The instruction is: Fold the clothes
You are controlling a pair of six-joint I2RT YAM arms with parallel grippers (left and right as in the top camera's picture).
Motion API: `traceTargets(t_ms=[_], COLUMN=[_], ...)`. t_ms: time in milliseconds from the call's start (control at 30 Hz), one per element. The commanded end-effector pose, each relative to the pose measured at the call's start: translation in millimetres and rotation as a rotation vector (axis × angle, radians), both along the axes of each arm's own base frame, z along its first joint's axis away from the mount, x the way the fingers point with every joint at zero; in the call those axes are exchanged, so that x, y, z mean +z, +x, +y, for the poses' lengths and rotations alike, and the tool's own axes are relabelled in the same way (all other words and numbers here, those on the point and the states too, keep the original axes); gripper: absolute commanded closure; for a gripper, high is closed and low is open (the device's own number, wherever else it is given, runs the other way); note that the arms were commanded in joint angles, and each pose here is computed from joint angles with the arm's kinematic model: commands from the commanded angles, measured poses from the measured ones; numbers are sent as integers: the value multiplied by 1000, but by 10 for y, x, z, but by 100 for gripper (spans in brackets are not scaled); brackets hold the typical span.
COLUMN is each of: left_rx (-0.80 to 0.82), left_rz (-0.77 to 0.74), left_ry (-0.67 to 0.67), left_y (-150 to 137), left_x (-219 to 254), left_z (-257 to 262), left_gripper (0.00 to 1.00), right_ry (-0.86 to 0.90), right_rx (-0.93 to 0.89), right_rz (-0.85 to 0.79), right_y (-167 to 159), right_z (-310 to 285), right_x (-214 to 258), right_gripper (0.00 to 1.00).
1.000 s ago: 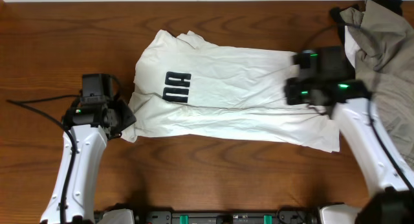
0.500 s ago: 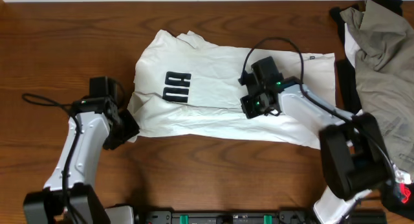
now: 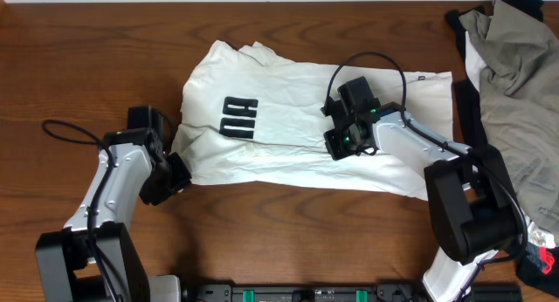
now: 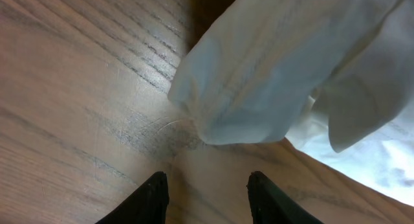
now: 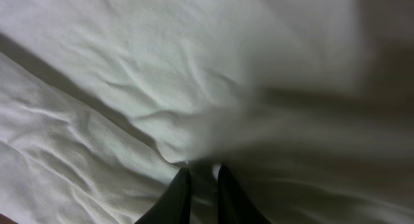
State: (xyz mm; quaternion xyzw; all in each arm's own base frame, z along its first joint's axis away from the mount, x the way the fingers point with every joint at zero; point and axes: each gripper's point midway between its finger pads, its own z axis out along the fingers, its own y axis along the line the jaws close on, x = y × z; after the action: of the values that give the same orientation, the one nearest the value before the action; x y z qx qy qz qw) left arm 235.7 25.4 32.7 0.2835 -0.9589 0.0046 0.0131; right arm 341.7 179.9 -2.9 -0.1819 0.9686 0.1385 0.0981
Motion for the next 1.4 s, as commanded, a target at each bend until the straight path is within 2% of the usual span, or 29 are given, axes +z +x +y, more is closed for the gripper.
traceTargets(t_ms=[0,233,367,567,733,1067,1367], left_rx=[-13,-13,-13,-13,-13,-16,-27], left_rz=[11,4,3,5,-2,-22,-18], left_ry=[0,1,1,0,2,4,2], left_y=[-28,-10,-9,-13,5,54,-26], left_x=[-34,-35,-35,-34,-36,-38,-184], left_z=[8,11,11,10,13,18,7], left_gripper=[57,57,57,57,57,57,57], right_ry=[-50,4,58,29,8,-50,-98], right_rx=[-12,-18,19,61,98,95,85], right_rz=[47,-80,-84,39,82,126,134], right_y=[-78,157,63,-286,-432,-431,-399], right_z=[-71,25,129,175,254,232,168], right_x=[-183,530,738,520,367,23,-166], right_gripper=[86,85,85,85,85,85,87])
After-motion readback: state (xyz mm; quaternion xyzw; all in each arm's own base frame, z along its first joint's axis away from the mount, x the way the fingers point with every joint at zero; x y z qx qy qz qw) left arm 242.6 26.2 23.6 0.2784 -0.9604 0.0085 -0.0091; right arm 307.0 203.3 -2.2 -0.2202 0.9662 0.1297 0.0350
